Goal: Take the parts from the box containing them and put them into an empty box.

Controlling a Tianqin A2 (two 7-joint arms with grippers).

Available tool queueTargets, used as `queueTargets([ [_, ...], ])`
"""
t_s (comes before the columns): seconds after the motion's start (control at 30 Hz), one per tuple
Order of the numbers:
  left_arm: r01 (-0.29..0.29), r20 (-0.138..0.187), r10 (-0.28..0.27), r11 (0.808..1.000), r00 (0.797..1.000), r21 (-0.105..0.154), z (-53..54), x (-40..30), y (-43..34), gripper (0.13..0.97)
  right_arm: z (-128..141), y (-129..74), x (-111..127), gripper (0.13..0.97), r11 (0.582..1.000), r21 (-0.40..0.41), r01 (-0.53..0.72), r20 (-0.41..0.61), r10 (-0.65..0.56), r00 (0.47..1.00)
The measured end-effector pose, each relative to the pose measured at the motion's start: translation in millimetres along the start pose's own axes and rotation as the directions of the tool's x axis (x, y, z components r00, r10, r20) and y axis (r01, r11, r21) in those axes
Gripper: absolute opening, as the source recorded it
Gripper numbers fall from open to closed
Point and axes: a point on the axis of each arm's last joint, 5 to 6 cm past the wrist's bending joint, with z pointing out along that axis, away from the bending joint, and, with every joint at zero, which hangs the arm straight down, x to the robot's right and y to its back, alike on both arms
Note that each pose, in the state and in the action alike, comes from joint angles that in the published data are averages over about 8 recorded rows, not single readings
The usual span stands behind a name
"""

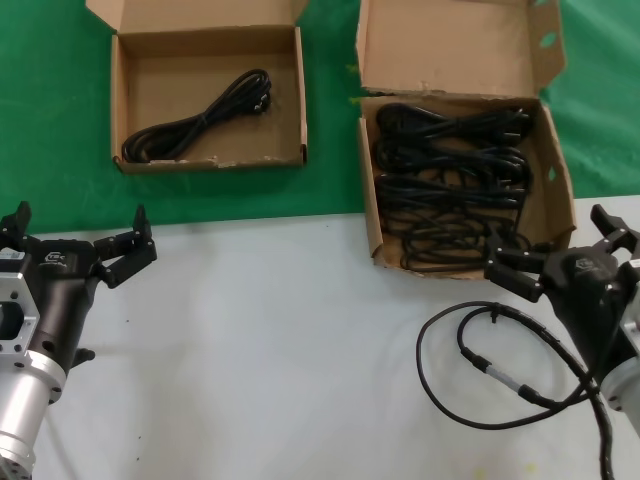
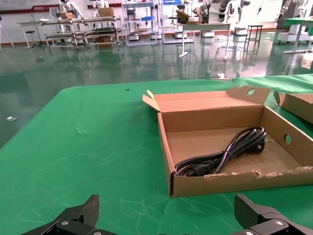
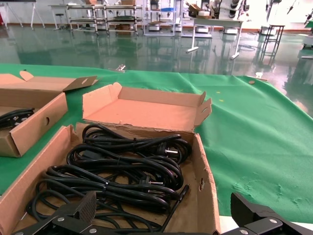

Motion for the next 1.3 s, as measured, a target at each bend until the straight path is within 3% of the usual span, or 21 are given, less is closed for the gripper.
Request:
queueTargets([
  [1.3, 0.0, 0.0, 0.0, 1.0, 1.0, 0.0, 0.0, 0.0, 0.0, 0.966, 0.0, 0.0, 0.0, 0.966, 1.0, 0.0, 0.0, 0.0, 0.0, 1.0],
])
